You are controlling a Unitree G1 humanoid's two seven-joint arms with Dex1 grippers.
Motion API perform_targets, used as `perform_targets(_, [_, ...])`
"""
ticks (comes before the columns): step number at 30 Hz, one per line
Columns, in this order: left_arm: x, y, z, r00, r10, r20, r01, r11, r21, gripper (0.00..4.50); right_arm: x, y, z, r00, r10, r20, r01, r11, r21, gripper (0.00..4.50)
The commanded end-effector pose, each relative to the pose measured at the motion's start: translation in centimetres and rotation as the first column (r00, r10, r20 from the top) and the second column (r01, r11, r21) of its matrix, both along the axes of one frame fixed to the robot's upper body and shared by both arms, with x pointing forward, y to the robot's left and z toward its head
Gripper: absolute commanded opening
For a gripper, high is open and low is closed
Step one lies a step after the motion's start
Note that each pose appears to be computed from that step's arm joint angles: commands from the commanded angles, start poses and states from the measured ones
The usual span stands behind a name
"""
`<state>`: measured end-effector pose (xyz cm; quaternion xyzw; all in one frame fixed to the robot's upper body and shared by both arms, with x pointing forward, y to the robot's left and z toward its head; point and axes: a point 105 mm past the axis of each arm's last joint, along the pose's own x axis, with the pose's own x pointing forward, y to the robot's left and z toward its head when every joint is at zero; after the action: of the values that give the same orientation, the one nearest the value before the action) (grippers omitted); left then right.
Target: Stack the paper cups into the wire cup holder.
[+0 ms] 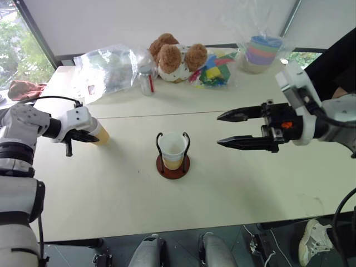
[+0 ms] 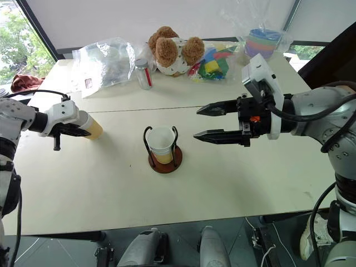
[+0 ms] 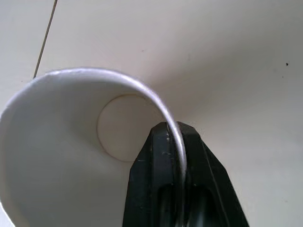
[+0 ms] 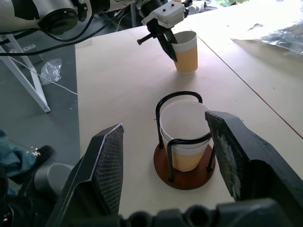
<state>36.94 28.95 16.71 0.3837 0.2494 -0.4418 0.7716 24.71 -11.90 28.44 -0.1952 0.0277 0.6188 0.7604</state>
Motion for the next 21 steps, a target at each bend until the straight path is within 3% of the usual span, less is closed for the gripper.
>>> perform_targets(1, [0.3,-0.5,2.0,0.998,-0.035,0.058,0.035,0.999,-0.001,0.05,-0.6,0.4,0.9,0.998,0.03,0.06,-0.029,0.999,-0.017,2.97])
perform_targets(3, [0.4,-1.3,3.7,0.994,-0.077,0.078,0.077,0.997,0.0,0.05,-0.3,0.1,0.7,0.998,0.016,0.052,-0.015,1.0,-0.016,2.97])
perform_targets(6, [0.3,-4.6,8.1,0.977,-0.191,0.097,0.194,0.981,-0.02,0.05,0.5,-0.5,0.3,0.999,-0.022,0.046,0.023,1.0,-0.019,2.97])
perform_targets(8, [-0.8,-7.7,11.2,0.958,-0.268,0.097,0.273,0.961,-0.036,0.05,1.1,-0.9,0.1,0.998,-0.052,0.043,0.052,0.999,-0.014,2.97])
perform_targets(11, [-3.3,-12.1,13.7,0.905,-0.416,0.088,0.423,0.902,-0.084,0.05,1.9,-1.4,-0.6,0.995,-0.097,0.035,0.098,0.995,-0.015,2.97])
perform_targets(15, [-5.9,-16.1,14.8,0.811,-0.583,0.056,0.584,0.801,-0.128,0.05,1.8,-1.7,-1.3,0.992,-0.119,0.034,0.121,0.992,-0.034,2.97])
perform_targets(21, [-6.7,-19.3,14.9,0.717,-0.696,0.043,0.692,0.704,-0.162,0.05,1.6,-1.7,-1.7,0.988,-0.15,0.036,0.152,0.988,-0.038,2.97])
